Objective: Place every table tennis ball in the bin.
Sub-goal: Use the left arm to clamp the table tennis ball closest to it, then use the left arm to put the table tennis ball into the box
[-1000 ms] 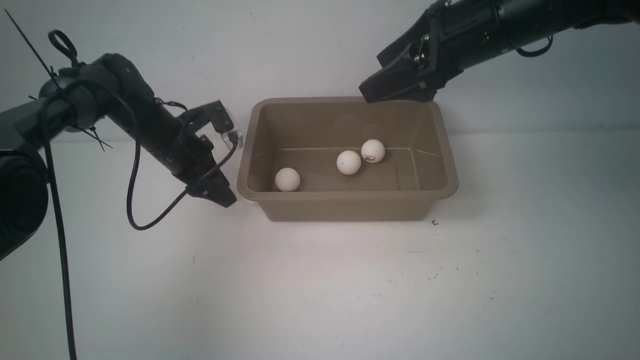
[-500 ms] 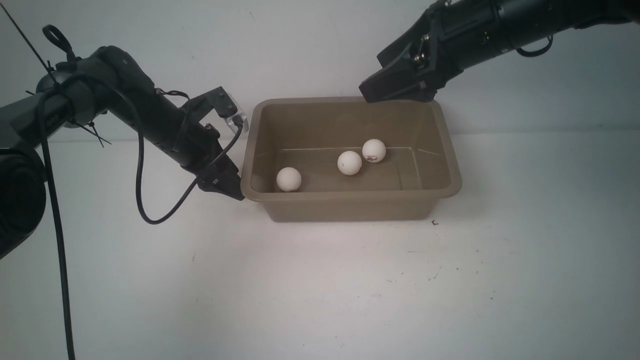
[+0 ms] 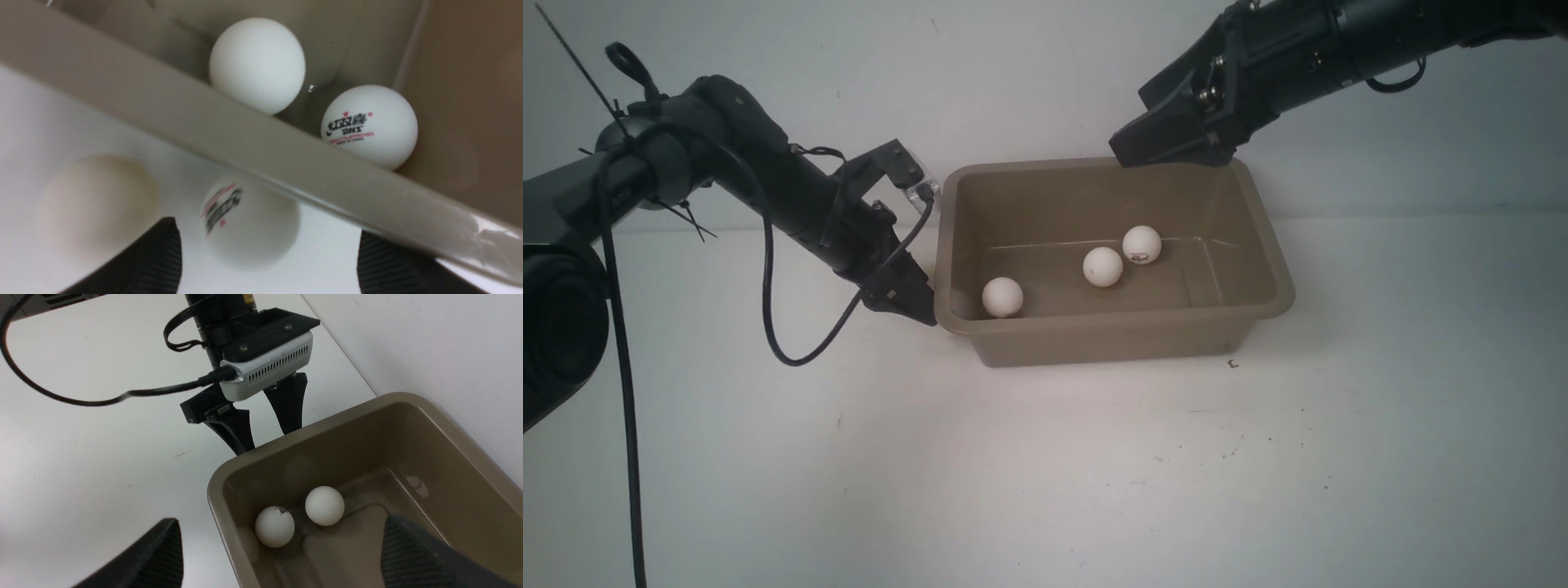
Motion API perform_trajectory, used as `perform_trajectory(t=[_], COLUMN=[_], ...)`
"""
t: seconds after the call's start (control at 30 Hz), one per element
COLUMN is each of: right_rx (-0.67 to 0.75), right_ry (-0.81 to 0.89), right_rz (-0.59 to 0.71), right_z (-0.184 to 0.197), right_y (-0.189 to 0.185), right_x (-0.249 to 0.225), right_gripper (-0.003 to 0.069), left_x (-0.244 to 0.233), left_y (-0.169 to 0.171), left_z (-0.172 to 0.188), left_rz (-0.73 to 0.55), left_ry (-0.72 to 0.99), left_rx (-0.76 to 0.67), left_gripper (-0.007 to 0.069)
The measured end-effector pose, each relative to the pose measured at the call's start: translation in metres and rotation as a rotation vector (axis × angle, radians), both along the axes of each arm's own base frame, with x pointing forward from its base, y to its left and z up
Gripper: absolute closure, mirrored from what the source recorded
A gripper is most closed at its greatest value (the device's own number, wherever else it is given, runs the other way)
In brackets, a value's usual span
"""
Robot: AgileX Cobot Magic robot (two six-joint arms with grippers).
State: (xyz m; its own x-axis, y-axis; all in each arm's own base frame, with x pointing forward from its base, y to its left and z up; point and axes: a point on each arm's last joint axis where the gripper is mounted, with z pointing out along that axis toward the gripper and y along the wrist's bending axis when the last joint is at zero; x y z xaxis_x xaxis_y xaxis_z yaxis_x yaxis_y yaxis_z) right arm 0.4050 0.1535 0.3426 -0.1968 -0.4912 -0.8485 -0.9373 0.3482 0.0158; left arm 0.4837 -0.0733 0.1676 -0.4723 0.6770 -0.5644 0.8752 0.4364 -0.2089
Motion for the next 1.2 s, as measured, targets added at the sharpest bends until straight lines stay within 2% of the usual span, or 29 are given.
perform_trajectory(t=[0.27, 0.37, 0.47, 0.6, 0.7, 0.83, 0.97, 1.2], right_rx=[0.001, 0.001, 0.001, 0.001, 0.0, 0.0, 0.001, 0.015], right_ry=[0.0, 0.001, 0.001, 0.002, 0.002, 0.002, 0.003, 0.005], right_rz=[0.0, 0.001, 0.002, 0.002, 0.002, 0.003, 0.003, 0.003], right_z=[0.0, 0.0, 0.0, 0.0, 0.0, 0.0, 0.0, 0.001], right_y=[0.0, 0.0, 0.0, 0.0, 0.0, 0.0, 0.0, 0.001], right_x=[0.0, 0.0, 0.0, 0.0, 0.0, 0.0, 0.0, 0.0], right_gripper=[0.0071, 0.0071, 0.0071, 0.0071, 0.0071, 0.0071, 0.0071, 0.0071], left_x=[-0.001, -0.001, -0.001, 0.002, 0.006, 0.007, 0.004, 0.004], left_y=[-0.015, -0.014, -0.014, -0.014, -0.013, -0.008, -0.004, -0.006], left_z=[-0.02, -0.033, -0.034, -0.028, -0.016, 0.038, 0.077, 0.11], left_rz=[-0.012, 0.006, 0.016, 0.006, 0.006, 0.006, -0.002, 0.011], left_ry=[0.056, 0.096, 0.102, 0.073, 0.033, -0.103, -0.201, -0.275], left_rx=[0.004, 0.017, 0.021, 0.023, 0.015, 0.032, 0.07, 0.038], left_gripper=[0.0112, 0.017, 0.0285, 0.0279, 0.0279, 0.0279, 0.0279, 0.0279])
